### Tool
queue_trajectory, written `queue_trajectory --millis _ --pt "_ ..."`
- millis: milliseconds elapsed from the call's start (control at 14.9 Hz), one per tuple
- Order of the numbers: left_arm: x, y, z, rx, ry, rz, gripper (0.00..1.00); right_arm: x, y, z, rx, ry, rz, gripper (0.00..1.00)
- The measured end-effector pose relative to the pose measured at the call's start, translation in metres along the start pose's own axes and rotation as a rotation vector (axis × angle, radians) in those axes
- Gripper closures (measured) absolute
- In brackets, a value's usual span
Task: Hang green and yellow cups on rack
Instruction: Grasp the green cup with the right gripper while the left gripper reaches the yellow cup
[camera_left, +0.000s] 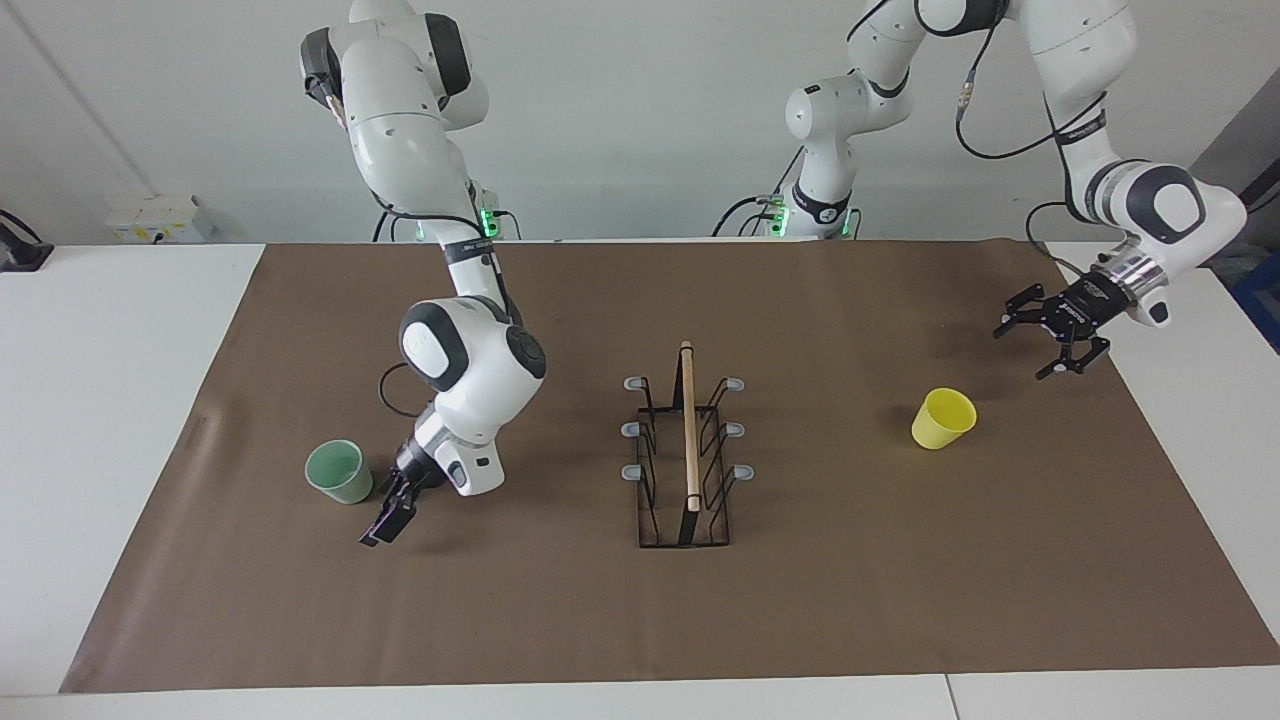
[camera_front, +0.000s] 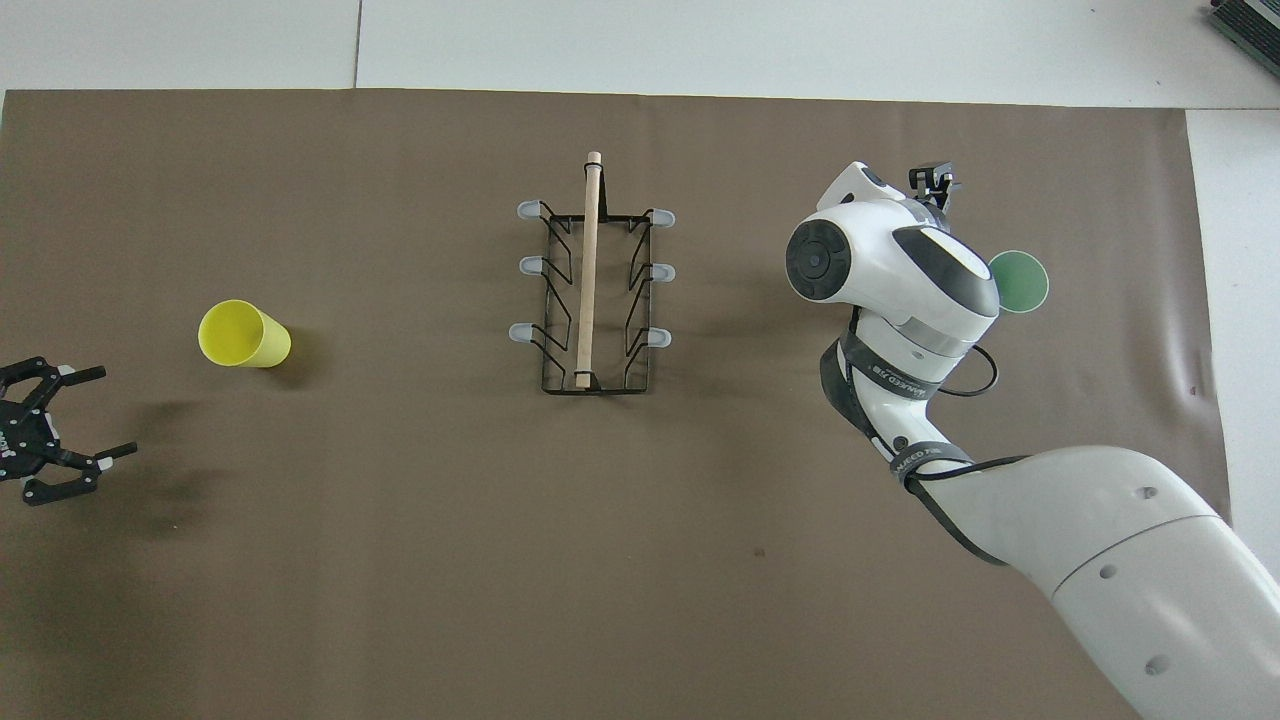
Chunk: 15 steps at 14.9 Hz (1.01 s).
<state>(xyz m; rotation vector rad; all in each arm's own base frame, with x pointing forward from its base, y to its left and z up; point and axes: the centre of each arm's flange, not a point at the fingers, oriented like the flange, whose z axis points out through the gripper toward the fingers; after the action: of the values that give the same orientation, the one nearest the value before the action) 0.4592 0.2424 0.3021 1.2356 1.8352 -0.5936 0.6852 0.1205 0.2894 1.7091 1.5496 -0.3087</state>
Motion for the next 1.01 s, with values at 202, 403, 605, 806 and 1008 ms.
queue_trajectory --millis 202,403,605,806,1008 --pt "0.011 -0.024 0.018 -0.086 -0.03 -0.089 0.0 0.002 -0.009 0.007 0.046 -0.011 0.001 0.0" --pt "0.01 -0.041 0.045 -0.135 -0.067 -0.15 0.0 0.004 -0.015 0.007 0.118 0.004 0.034 0.0" --pt "-0.001 -0.043 0.07 -0.171 -0.066 -0.164 0.0 0.003 -0.018 0.008 0.149 -0.003 0.041 0.0" --pt "-0.003 -0.042 0.079 -0.204 -0.067 -0.154 0.0 0.004 -0.023 0.012 0.16 -0.01 0.009 0.0" --pt "0.001 -0.039 0.096 -0.249 -0.097 -0.151 0.0 0.004 -0.028 0.017 0.169 -0.014 -0.057 0.0"
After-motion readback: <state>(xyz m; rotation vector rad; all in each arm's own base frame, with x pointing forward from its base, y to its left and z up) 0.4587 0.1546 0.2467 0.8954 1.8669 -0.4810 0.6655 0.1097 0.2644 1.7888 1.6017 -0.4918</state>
